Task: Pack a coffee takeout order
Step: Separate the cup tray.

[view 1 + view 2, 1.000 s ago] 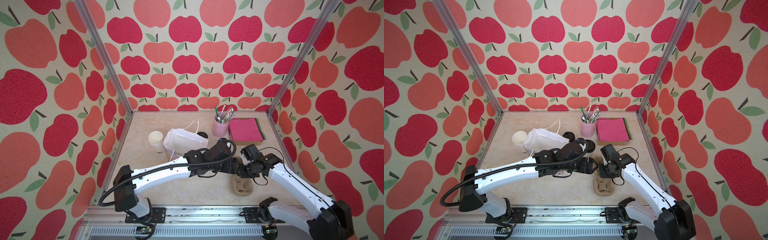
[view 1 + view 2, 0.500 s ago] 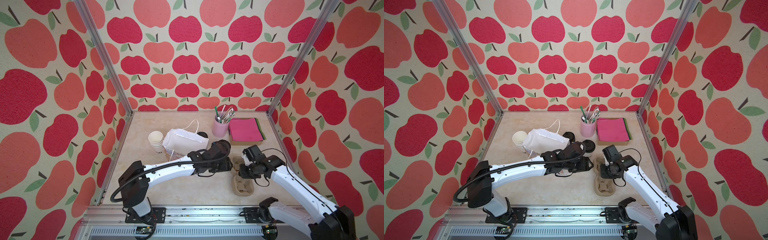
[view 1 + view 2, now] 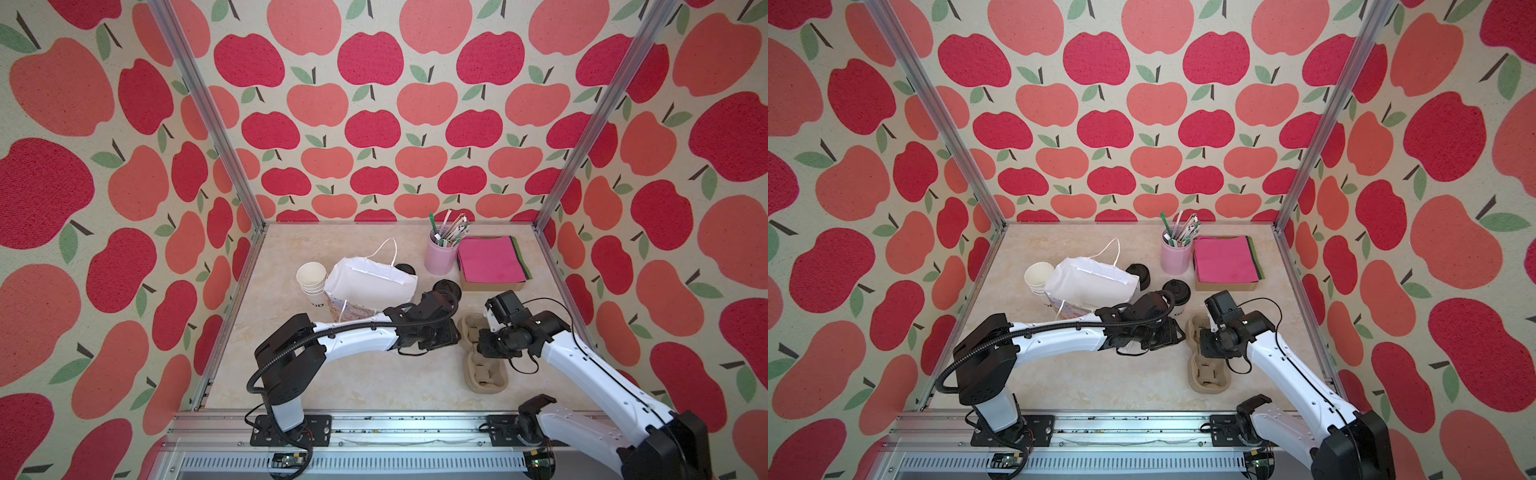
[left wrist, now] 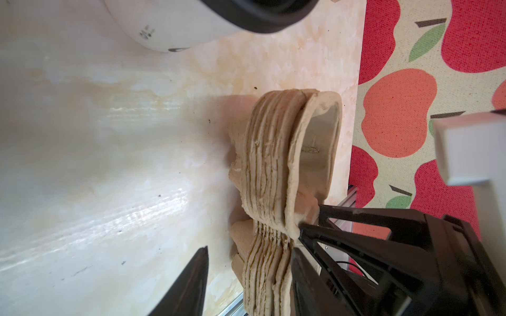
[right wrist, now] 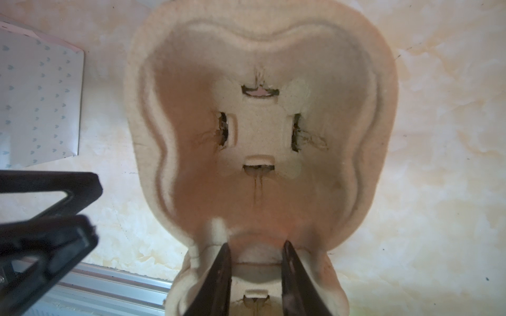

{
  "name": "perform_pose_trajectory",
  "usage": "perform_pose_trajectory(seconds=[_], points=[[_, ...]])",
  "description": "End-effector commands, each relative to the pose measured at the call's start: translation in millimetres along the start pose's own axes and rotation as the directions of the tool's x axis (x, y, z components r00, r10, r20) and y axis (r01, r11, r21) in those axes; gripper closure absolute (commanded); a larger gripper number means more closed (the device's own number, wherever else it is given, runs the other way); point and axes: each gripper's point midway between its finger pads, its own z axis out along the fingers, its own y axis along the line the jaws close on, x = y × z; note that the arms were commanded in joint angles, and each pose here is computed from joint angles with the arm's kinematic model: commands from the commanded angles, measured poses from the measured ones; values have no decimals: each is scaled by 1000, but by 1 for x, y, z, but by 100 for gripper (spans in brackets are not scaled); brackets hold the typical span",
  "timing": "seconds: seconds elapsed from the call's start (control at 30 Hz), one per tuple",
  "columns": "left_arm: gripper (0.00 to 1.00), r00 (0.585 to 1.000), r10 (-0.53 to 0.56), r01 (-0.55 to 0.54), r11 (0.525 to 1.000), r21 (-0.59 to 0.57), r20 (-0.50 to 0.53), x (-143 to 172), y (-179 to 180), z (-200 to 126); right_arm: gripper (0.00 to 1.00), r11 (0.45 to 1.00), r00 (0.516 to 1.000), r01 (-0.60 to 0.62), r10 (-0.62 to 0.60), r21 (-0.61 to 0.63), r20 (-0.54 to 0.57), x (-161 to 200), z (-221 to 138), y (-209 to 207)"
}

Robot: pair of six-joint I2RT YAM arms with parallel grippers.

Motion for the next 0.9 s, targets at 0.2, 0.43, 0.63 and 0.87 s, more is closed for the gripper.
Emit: perform_pose_trajectory(seconds=[0.2, 0.43, 0.63, 0.87], points=[[53, 998, -55, 55, 998, 27, -18, -2, 8, 16, 73, 998, 999, -31, 30, -49, -13, 7, 1, 5], [55, 997, -75, 76, 997, 18, -29, -2, 13, 19, 73, 997, 999, -32, 31, -74, -16, 6, 1, 10], [55, 998, -59, 59, 998, 5, -21, -8, 12, 7, 72, 997, 1000, -27, 28, -75, 3, 2, -5, 11], [55, 1000, -24, 24, 1000, -11, -19, -16, 9, -9, 72, 997, 1000, -26, 27, -78, 9, -2, -11, 13]])
